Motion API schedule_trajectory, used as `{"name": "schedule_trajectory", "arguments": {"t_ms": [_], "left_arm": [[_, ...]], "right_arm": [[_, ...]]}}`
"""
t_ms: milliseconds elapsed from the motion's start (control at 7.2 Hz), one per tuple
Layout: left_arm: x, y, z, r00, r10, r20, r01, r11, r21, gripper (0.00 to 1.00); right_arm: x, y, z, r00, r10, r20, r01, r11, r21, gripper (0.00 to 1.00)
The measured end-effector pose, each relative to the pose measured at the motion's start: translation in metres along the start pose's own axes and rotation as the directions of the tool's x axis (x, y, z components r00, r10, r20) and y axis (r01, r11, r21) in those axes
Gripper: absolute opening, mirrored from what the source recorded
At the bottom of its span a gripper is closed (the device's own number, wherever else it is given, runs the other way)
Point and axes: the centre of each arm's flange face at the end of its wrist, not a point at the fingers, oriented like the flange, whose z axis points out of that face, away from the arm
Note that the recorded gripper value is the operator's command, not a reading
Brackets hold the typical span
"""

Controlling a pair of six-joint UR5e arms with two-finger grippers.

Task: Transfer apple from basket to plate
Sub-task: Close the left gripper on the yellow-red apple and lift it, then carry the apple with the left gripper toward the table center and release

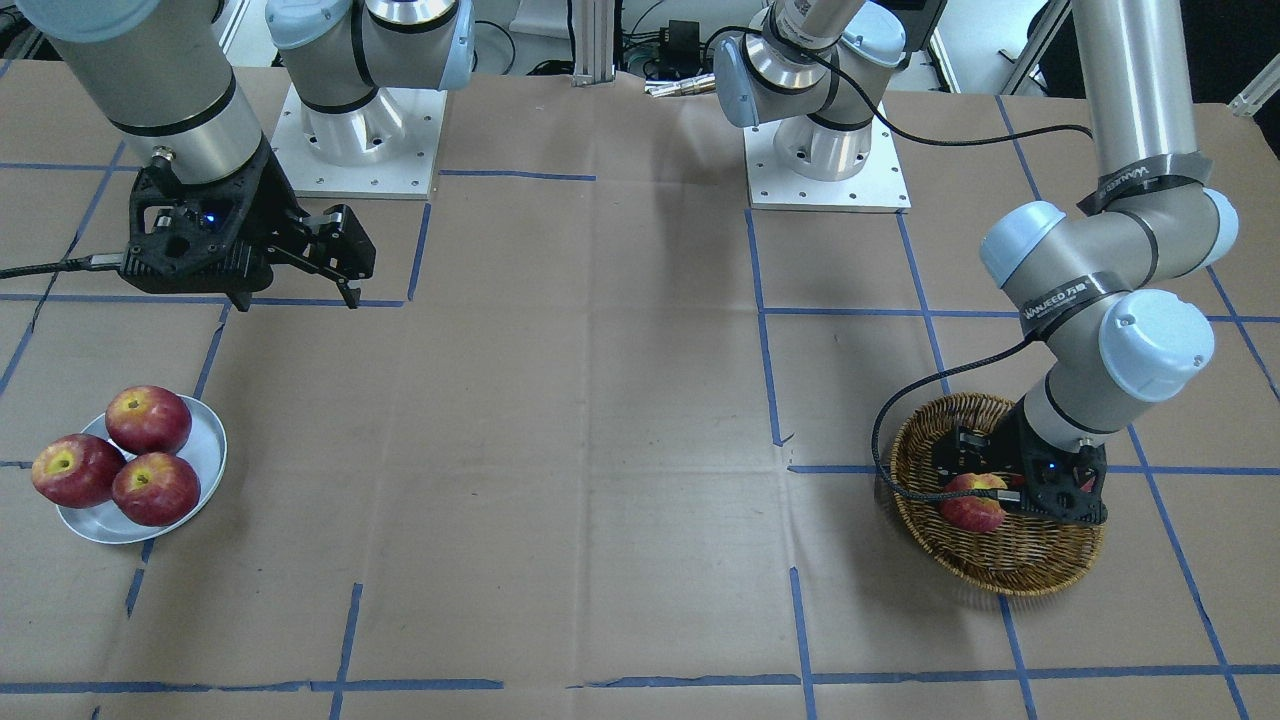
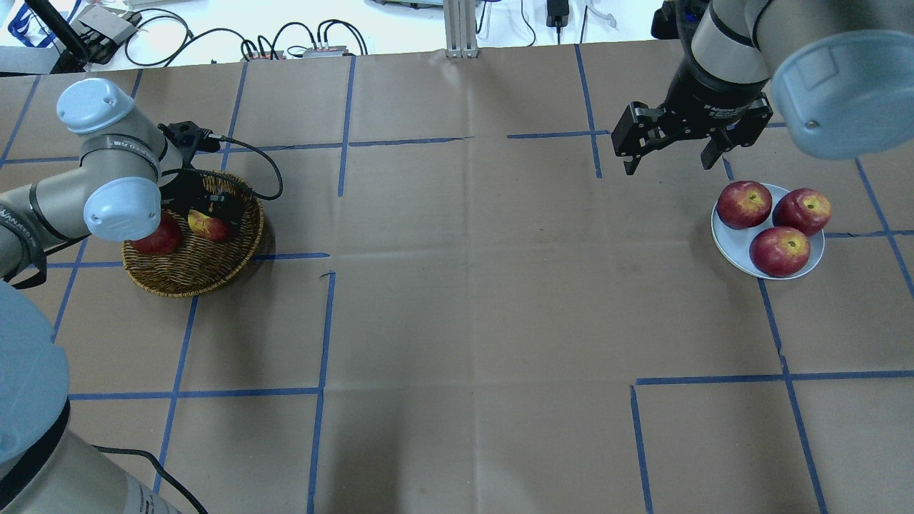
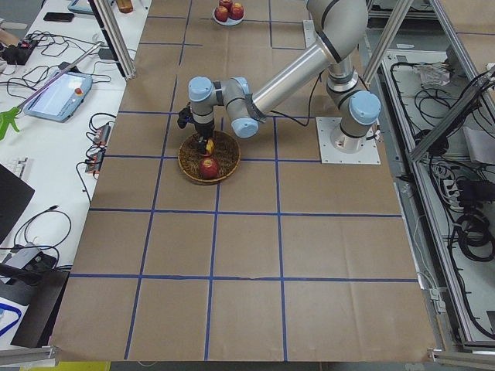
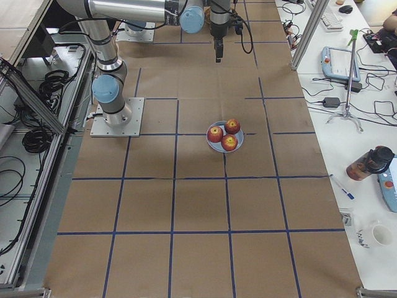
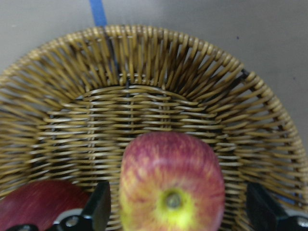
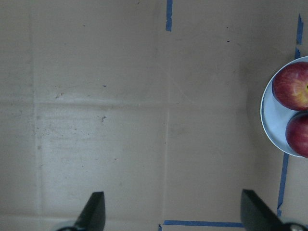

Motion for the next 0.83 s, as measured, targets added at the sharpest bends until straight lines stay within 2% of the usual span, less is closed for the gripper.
{"name": "schedule_trajectory", "arguments": {"t_ms": [139,278,556,694,833], "left_arm": [[-0.001,0.0,0.001,1.0,-0.002,-0.002,0.002,1.0,0.003,0.37],[-0.003,-0.002,-0.004,1.0,-0.003,0.002,0.003,1.0,0.014,0.37],[0.004,-0.002,-0.058,1.0,-0.016,0.022,0.015,0.999,0.046,0.38],[0.033,0.007,-0.09,1.0,-0.026,0.004,0.026,0.999,0.025,0.38],[0.083,0.009,-0.106,1.0,-0.014,-0.009,0.015,1.0,0.01,0.39]], "right_arm": [[0.0,0.0,0.0,1.0,0.0,0.0,0.0,1.0,0.0,1.0],[0.0,0.0,0.0,1.0,0.0,0.0,0.0,1.0,0.0,1.0],[0.0,0.0,0.0,1.0,0.0,0.0,0.0,1.0,0.0,1.0],[0.0,0.0,0.0,1.0,0.0,0.0,0.0,1.0,0.0,1.0],[0.0,0.0,0.0,1.0,0.0,0.0,0.0,1.0,0.0,1.0]]}}
